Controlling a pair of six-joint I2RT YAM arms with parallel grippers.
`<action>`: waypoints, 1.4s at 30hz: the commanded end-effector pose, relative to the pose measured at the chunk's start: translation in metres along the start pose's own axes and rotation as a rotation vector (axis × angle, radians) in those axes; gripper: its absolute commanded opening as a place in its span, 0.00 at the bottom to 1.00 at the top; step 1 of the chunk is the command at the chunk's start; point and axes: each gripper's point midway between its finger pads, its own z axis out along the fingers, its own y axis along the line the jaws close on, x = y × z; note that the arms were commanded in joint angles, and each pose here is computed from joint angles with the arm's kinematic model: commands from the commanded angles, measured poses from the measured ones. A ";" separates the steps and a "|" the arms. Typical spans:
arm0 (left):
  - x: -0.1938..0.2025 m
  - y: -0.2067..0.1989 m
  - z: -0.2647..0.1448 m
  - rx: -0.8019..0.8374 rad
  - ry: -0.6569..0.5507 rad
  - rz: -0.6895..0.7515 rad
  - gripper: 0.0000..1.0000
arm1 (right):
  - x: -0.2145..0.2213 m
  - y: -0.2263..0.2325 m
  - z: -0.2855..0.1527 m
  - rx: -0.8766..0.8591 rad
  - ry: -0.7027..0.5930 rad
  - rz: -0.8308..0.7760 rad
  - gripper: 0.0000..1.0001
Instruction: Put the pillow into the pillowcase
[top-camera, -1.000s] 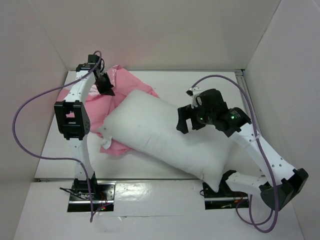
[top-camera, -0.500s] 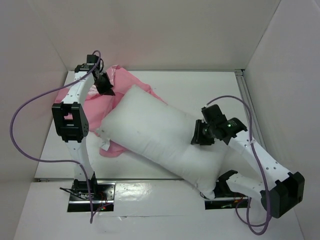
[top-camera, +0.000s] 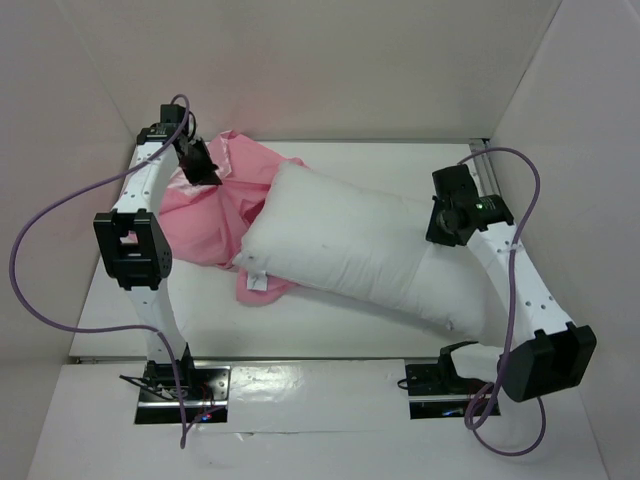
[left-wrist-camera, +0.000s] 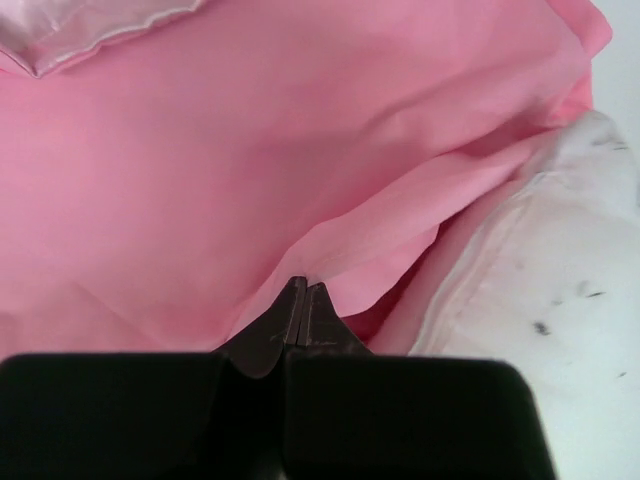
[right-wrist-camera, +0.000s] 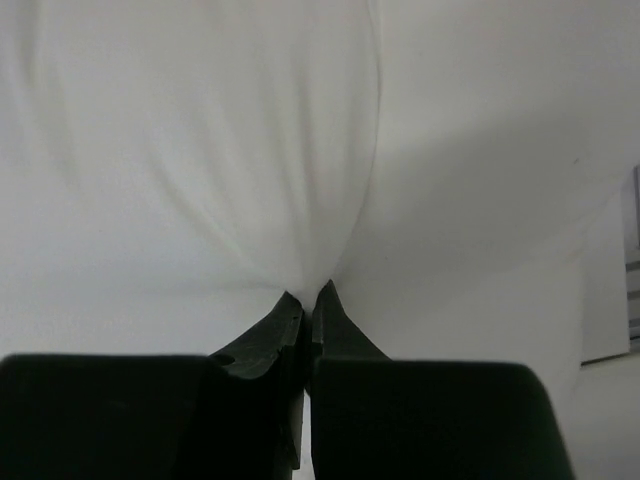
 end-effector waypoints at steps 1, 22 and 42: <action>-0.015 -0.002 -0.023 0.014 -0.071 -0.020 0.00 | 0.014 -0.028 -0.022 0.069 -0.015 -0.008 0.00; 0.000 -0.027 -0.030 0.097 -0.058 0.010 0.00 | -0.013 0.282 -0.023 -0.462 -0.020 -0.181 1.00; 0.007 -0.018 -0.032 0.066 -0.067 0.034 0.00 | -0.100 0.199 -0.121 -0.934 -0.247 -0.207 0.00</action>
